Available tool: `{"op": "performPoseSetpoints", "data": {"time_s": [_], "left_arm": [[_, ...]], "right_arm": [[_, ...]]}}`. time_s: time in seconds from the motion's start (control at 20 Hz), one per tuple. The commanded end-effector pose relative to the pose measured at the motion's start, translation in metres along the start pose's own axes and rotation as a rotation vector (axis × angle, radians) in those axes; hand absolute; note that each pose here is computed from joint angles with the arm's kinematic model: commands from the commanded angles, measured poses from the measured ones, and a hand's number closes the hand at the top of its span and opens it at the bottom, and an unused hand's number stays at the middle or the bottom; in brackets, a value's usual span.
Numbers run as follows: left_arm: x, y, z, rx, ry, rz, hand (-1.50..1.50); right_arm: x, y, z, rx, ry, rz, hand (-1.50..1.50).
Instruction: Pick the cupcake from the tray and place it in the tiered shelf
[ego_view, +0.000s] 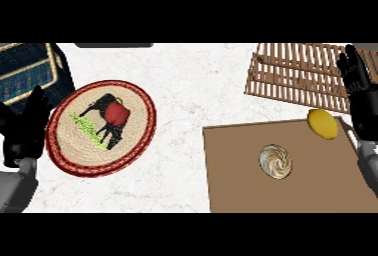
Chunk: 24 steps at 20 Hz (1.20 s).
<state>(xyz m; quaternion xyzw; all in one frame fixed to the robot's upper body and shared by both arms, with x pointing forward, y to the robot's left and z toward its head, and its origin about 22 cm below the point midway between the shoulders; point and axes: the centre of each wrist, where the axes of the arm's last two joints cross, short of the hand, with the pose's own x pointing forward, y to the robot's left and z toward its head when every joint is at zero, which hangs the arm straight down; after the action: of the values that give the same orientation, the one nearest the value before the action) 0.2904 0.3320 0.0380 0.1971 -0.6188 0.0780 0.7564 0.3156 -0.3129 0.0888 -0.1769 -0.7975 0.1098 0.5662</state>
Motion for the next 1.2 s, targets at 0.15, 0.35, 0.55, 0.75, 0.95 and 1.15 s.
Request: {"op": "performPoseSetpoints", "data": {"time_s": [0.15,0.35,0.55,0.75,0.95,1.15], "left_arm": [[0.014,-0.058,0.015,-0.249,-0.198,-0.066,0.0],[0.013,-0.066,0.022,-0.313,-0.2,-0.026,0.0],[0.005,-0.091,0.047,-0.458,-0.27,-0.052,0.0],[-0.01,-0.106,0.052,-0.459,-0.284,-0.048,0.0],[-0.013,-0.103,0.04,-0.448,-0.248,-0.07,0.0],[-0.023,-0.108,0.063,-0.462,-0.267,-0.082,0.0]], "right_arm": [[-0.001,-0.013,0.0,0.15,0.14,-0.185,-1.5],[-0.017,0.061,0.018,-0.075,0.254,-0.907,1.5],[-0.069,-0.019,0.053,-0.25,0.359,0.122,1.5],[-0.103,-0.001,0.093,-0.403,0.261,-0.072,-1.5],[-0.087,-0.033,0.103,-0.335,0.161,-0.255,-1.5],[-0.056,-0.033,0.092,0.012,0.242,-0.138,-1.5]]}}
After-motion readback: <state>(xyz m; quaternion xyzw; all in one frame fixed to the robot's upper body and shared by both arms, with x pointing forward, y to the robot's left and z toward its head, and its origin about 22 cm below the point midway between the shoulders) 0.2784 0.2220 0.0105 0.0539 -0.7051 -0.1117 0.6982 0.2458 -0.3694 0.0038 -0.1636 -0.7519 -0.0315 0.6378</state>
